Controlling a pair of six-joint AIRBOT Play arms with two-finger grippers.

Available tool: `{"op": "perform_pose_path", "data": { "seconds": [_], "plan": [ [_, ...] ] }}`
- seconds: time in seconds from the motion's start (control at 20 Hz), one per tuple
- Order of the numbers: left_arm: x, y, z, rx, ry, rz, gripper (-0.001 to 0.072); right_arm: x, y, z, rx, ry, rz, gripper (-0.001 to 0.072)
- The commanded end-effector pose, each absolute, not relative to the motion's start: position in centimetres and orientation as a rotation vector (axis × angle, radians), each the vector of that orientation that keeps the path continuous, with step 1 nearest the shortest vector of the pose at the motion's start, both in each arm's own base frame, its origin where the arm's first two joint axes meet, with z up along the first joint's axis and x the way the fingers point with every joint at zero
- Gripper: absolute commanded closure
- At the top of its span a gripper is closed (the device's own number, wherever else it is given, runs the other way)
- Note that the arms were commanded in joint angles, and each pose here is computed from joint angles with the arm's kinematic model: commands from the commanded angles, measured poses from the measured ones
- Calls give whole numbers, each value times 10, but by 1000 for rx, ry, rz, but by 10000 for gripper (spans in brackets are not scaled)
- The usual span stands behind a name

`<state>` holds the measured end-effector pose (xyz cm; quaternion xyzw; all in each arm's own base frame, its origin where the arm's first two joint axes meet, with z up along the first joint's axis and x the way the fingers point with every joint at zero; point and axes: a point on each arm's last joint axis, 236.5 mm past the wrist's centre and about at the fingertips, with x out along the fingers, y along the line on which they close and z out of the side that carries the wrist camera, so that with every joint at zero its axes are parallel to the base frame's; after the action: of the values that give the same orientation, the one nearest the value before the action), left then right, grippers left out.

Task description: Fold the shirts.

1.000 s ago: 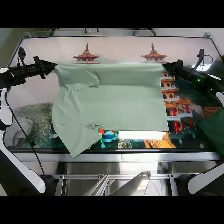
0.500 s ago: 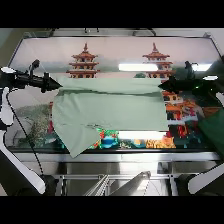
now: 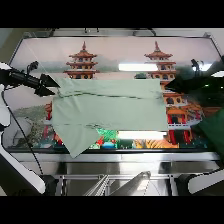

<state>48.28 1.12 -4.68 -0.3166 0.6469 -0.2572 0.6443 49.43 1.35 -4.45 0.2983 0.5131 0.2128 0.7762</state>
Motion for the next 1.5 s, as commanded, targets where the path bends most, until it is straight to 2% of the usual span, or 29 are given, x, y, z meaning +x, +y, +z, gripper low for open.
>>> {"op": "perform_pose_path", "data": {
  "seconds": [0.0,0.1,0.15,0.2,0.3,0.4,0.5,0.65,0.95,1.0,1.05,1.1,1.15,1.45],
  "plan": [
    [455,22,-18,-768,1509,-549,11,459,-4,-18,572,1188,432,416],
    [413,16,-12,-831,1560,-550,11,428,8,-18,586,1244,454,419],
    [388,9,-13,-869,1579,-545,11,412,14,-24,597,1265,455,468],
    [368,2,-19,-907,1586,-523,11,398,20,-31,610,1280,451,481],
    [311,-9,-43,-956,1644,-417,11,372,29,-44,634,1296,430,480],
    [256,-11,-71,-939,1759,-302,11,356,42,-45,658,1264,453,480],
    [225,-6,-93,-887,1825,-213,11,350,54,-34,675,1209,499,480],
    [225,-8,-111,-891,1797,-173,11,350,61,-18,690,1164,519,480],
    [273,-61,-118,-988,1723,-354,11,346,63,3,659,1122,538,480],
    [274,-70,-121,-977,1740,-391,128,346,63,5,663,1121,532,479],
    [274,-75,-121,-959,1750,-419,187,346,60,6,676,1121,517,467],
    [274,-77,-121,-939,1758,-432,185,347,56,6,699,1122,496,399],
    [274,-75,-120,-913,1762,-435,185,346,49,4,721,1132,465,364],
    [265,-60,-103,-864,1766,-450,186,289,-8,-42,763,1371,235,364]
  ]
}}
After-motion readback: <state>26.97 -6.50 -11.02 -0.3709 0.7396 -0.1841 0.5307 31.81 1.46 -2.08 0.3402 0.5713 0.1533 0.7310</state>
